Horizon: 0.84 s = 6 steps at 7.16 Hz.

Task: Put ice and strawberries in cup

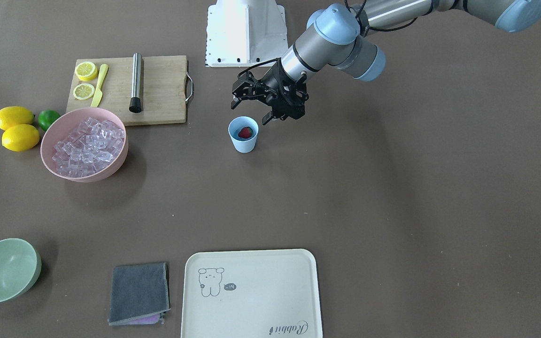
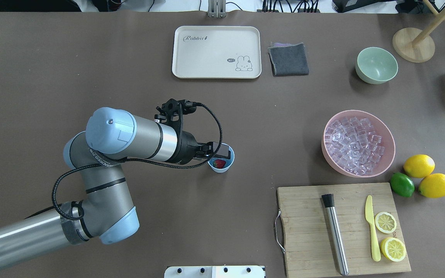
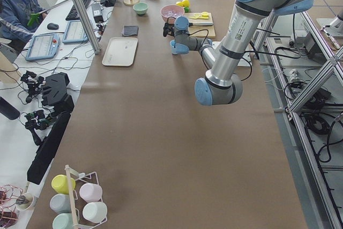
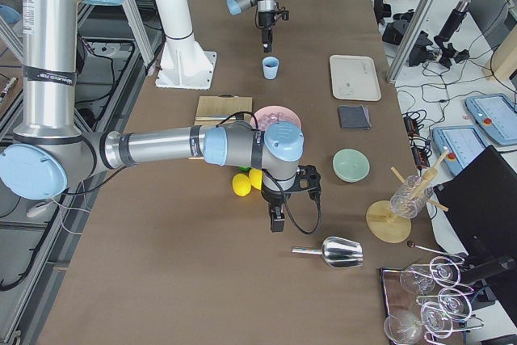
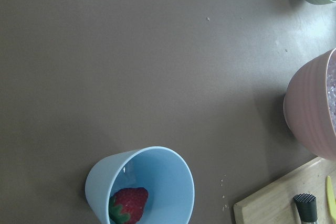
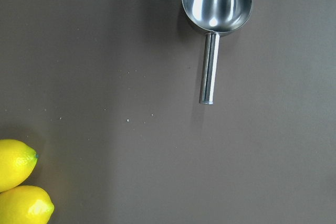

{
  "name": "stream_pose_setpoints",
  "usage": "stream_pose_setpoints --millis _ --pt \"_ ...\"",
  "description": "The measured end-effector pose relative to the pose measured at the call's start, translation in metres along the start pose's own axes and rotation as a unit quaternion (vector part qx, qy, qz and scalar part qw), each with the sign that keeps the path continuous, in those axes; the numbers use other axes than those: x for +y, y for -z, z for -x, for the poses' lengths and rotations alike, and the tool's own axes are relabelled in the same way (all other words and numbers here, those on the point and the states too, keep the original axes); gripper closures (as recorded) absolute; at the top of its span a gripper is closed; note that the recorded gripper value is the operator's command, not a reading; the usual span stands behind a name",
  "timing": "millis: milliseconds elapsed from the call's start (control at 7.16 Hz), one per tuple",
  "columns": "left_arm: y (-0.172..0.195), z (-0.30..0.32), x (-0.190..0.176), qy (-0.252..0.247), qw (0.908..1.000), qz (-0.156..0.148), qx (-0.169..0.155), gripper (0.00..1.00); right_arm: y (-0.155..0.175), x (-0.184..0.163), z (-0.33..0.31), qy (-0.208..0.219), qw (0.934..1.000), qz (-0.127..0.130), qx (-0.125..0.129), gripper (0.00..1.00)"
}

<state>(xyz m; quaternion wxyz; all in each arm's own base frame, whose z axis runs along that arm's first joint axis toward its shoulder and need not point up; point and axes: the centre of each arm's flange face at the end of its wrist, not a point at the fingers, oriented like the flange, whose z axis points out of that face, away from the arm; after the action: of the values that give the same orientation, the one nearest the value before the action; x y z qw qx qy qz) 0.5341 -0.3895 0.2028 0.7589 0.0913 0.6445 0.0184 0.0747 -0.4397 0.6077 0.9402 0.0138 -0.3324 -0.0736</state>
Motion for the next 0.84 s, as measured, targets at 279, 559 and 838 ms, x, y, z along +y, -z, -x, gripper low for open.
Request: stream_pose_setpoints --millis 279,559,838 --pt "0.014 0.047 -0.015 0.007 0.9995 0.008 -0.030 0.02 -0.001 0.000 -0.001 -0.001 1.0000 0.001 0.001 0.00" --pt "0.072 0.144 -0.055 -0.017 0.9970 0.029 -0.070 0.02 -0.002 0.001 -0.001 -0.001 1.0000 0.002 0.002 0.00" --pt "0.171 0.278 -0.082 -0.072 0.9891 0.040 -0.122 0.02 -0.002 0.001 -0.001 -0.001 1.0000 0.003 0.002 0.00"
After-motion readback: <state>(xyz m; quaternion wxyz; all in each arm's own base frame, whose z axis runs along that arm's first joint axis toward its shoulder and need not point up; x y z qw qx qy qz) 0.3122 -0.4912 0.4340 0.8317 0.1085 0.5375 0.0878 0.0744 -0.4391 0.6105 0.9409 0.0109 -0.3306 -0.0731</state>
